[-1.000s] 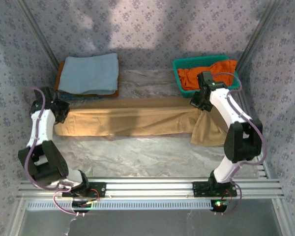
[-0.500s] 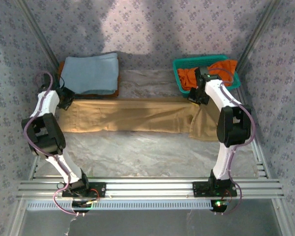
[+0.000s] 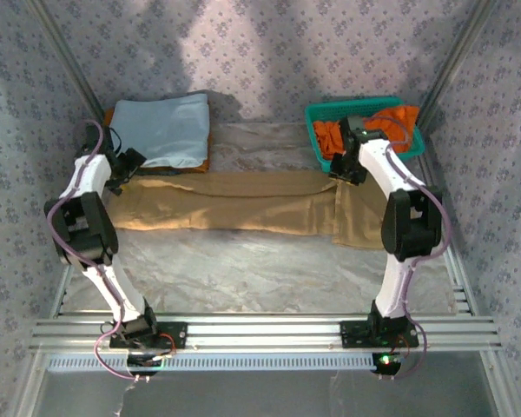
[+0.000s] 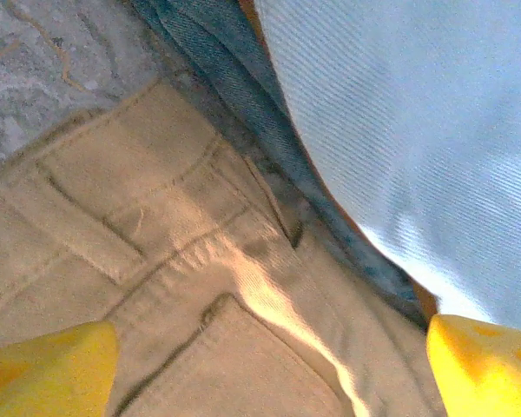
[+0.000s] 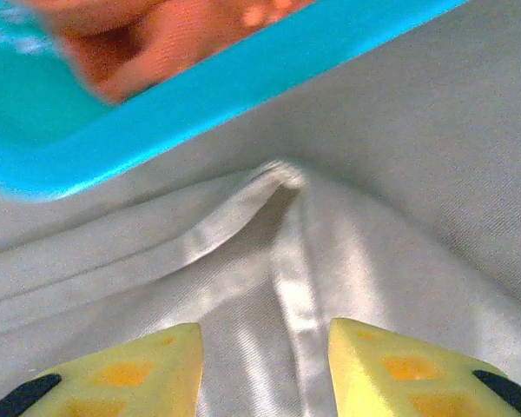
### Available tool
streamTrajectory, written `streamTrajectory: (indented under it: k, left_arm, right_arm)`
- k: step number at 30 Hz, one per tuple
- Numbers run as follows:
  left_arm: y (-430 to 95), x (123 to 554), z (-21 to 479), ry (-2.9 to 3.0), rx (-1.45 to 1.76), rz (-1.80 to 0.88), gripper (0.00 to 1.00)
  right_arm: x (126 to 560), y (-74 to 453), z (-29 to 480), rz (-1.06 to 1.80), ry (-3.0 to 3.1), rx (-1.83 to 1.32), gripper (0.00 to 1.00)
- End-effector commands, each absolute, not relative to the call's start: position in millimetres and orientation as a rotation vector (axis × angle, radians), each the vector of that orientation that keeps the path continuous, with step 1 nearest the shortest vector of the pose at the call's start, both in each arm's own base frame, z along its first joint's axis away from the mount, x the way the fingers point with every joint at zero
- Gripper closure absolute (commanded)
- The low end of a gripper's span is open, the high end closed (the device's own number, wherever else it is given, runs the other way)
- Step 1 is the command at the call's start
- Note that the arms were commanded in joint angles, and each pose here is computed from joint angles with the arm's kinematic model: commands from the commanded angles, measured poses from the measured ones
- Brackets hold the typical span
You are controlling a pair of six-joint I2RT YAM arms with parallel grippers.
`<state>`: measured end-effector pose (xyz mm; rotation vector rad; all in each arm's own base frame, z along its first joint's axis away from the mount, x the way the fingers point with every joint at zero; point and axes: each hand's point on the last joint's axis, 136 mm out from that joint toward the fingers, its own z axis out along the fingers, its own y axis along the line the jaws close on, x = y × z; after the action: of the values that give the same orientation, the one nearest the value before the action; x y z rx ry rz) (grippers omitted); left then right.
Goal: Fold and stack the trousers
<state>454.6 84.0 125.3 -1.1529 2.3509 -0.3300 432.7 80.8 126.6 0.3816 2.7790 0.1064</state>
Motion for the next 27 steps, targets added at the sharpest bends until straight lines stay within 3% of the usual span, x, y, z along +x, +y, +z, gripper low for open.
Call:
streamTrajectory:
  k: [1, 3, 6, 8, 9, 16, 22, 27]
  left_arm:
    - [60, 438, 145, 2.283, -1.130, -0.425, 0.16]
    - [41, 428, 126, 2.328, -1.106, -0.434, 0.32]
    - [21, 424, 94, 2.381, -1.094, -0.466, 0.78]
    - [13, 428, 78, 2.406, -1.082, -0.493, 0.95]
    - [11, 430, 69, 2.418, -1.067, -0.483, 1.00]
    - [20, 407, 8, 2.480, -1.194, -0.385, 1.00]
    - [44, 318, -5, 2.434, -1.498, -0.257, 1.00]
    - [42, 259, 0, 2.371, -1.595, -0.317, 1.00]
  right_arm:
    - [414, 138, 142, 0.197, 2.743, 0.270, 0.57]
    - [406, 181, 131, 0.255, 2.765, 0.184, 0.63]
    - [401, 229, 115, 0.275, 2.802, 0.057, 0.88]
    - [402, 251, 103, 0.275, 2.817, -0.001, 1.00]
    - [403, 260, 94, 0.274, 2.827, -0.019, 1.00]
    - [376, 281, 31, 0.226, 2.956, -0.092, 1.00]
    - [324, 262, 8, 0.259, 3.040, -0.117, 1.00]
    - [274, 258, 11, 0.361, 3.073, -0.128, 1.00]
